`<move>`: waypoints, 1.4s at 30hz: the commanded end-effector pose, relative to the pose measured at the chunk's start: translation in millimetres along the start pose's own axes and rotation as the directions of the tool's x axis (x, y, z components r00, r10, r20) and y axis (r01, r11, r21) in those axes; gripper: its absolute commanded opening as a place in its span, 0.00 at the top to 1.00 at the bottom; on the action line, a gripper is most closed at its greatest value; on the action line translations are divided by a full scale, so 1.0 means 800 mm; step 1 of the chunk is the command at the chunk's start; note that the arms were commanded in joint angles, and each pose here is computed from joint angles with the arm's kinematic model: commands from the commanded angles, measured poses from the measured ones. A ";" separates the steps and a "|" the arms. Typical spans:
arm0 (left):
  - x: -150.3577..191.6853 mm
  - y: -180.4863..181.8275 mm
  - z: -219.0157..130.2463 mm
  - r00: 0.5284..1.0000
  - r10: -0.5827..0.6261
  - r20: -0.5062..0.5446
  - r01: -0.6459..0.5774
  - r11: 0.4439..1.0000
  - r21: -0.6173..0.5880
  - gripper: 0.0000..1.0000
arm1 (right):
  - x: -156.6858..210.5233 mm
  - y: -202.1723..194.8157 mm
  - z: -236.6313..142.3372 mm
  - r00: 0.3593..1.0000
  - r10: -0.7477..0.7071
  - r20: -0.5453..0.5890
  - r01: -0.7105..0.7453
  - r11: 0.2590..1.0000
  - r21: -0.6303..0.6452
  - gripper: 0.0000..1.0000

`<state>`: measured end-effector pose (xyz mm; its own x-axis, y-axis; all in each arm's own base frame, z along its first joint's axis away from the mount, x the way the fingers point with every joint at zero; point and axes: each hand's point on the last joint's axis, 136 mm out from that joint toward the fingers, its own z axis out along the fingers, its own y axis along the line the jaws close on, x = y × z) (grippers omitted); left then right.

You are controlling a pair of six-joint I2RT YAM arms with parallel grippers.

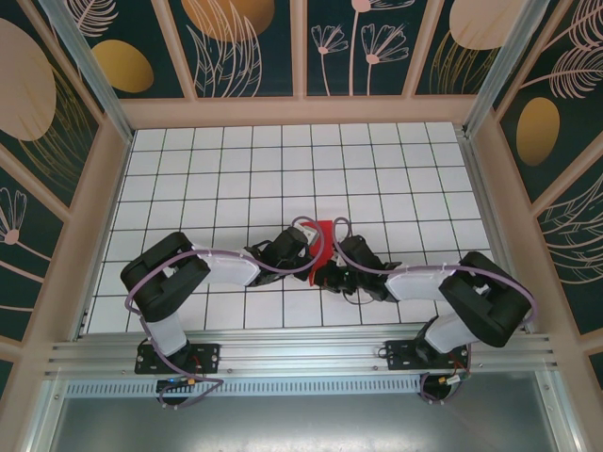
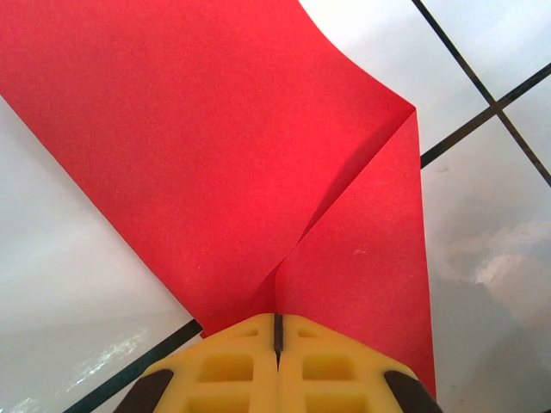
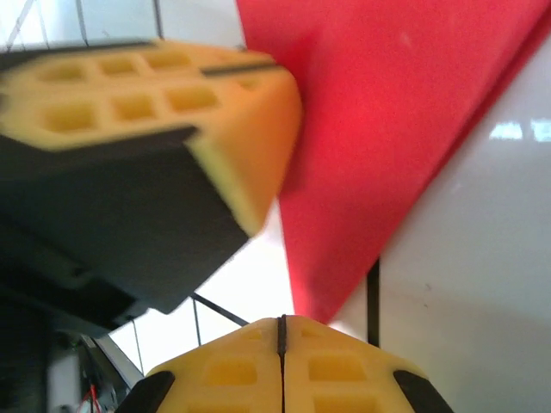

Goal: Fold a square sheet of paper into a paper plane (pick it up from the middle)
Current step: Third fold the triangle at the center of the table.

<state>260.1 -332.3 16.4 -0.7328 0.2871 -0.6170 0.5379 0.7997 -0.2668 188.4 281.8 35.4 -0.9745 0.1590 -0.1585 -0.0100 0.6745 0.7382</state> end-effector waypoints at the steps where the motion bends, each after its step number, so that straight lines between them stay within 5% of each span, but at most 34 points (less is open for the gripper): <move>1: 0.008 0.004 0.004 0.999 -0.012 -0.034 0.012 1.000 -0.008 1.00 | -0.018 0.009 -0.009 0.998 -0.009 0.058 0.008 1.000 0.017 0.91; 15: 0.008 0.003 0.005 0.999 -0.011 -0.033 0.011 1.000 -0.004 1.00 | 0.006 -0.019 0.025 0.999 0.027 -0.041 -0.024 0.998 0.063 0.92; 24: 0.010 0.005 0.004 0.999 -0.010 -0.036 0.010 1.000 -0.010 1.00 | -0.053 0.005 -0.015 0.996 -0.010 0.085 0.008 1.000 0.019 0.91; 32: 0.009 0.003 0.005 0.999 -0.011 -0.038 0.011 1.000 -0.006 1.00 | -0.060 0.012 0.002 0.999 -0.008 0.039 0.009 0.999 -0.041 0.91; 42: 0.011 0.005 0.006 0.999 -0.009 -0.046 0.009 1.000 -0.008 1.00 | -0.048 -0.038 0.019 0.999 0.043 0.006 -0.043 0.994 0.102 0.91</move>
<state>261.9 -331.9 16.5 -0.7336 0.2840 -0.6174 0.5348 0.8018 -0.2666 230.5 270.7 17.4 -0.9701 0.2051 -0.1295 0.0538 0.7025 0.7096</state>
